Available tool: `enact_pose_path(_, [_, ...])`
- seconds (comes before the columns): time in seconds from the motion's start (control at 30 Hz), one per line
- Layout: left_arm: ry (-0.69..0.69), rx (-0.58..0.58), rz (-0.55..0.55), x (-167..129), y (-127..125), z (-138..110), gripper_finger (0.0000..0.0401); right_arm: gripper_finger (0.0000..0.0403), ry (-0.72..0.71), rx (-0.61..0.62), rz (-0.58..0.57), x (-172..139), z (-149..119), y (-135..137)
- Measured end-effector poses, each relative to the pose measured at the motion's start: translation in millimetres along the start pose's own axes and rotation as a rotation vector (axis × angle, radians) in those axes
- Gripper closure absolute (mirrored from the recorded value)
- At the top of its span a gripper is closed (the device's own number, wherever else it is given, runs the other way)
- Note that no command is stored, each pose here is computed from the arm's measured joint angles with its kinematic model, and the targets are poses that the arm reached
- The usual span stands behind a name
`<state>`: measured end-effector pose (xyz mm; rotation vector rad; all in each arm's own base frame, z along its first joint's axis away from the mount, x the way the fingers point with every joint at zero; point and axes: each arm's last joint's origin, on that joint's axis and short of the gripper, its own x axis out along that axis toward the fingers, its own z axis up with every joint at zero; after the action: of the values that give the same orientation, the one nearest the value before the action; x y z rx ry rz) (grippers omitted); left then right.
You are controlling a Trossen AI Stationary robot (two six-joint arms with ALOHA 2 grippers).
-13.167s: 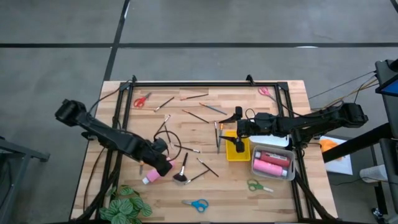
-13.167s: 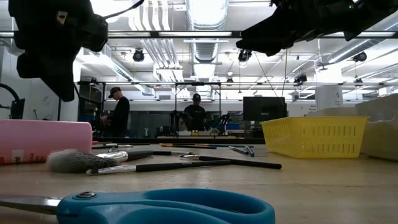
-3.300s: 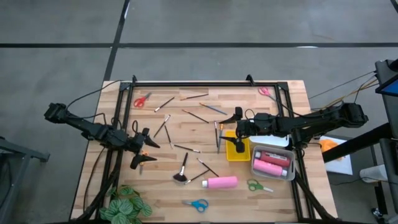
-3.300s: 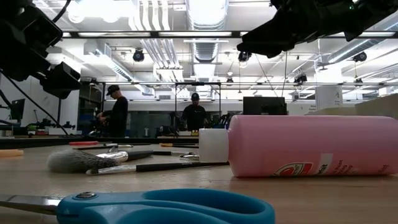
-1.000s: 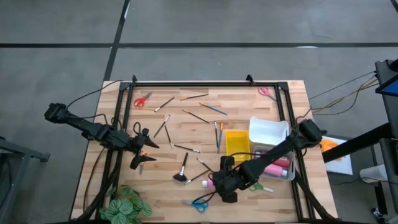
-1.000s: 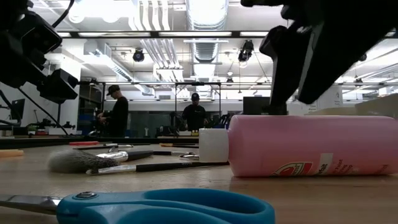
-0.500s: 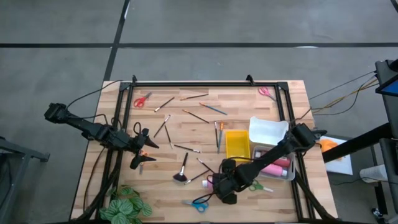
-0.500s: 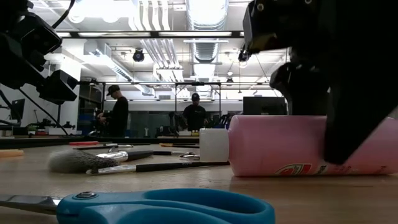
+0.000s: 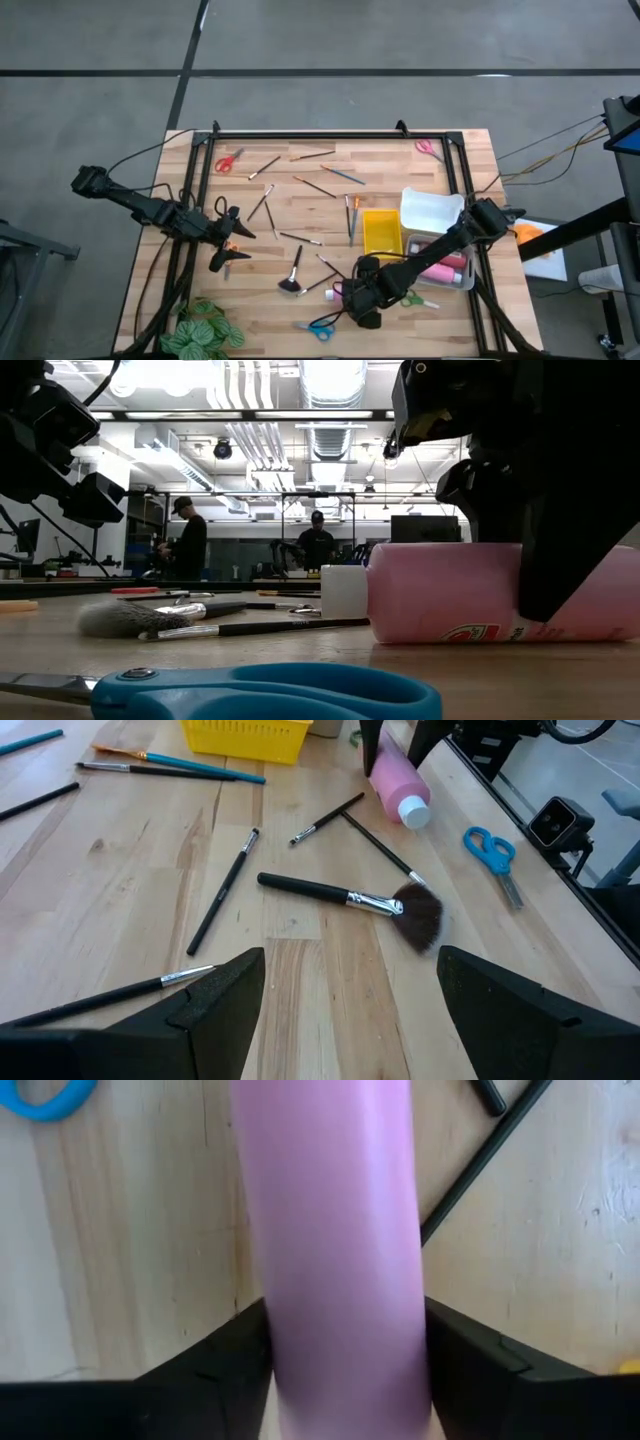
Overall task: Pick & Place Paint Supplies
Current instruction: Put the pink paint bottle into the gray bin
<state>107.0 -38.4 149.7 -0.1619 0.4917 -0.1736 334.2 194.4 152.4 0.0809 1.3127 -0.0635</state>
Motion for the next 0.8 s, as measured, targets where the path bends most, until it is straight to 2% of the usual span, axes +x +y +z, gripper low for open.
enact_pose_path(0.43, [0.0,0.0,0.0,0.0,0.0,0.0,0.0101,0.0208,-0.004,-0.007,0.003,-3.7,0.3,-0.4])
enact_pose_path(0.53, [0.001,0.0,0.0,0.0,0.0,-0.2,0.0101,0.0208,-0.014,-0.005,0.011,-16.6,-0.1,-2.7])
enact_pose_path(0.8, [0.013,0.002,0.004,0.0,0.4,-1.3,0.0101,0.0209,-0.055,0.091,-0.02,-76.7,-11.8,-16.2])
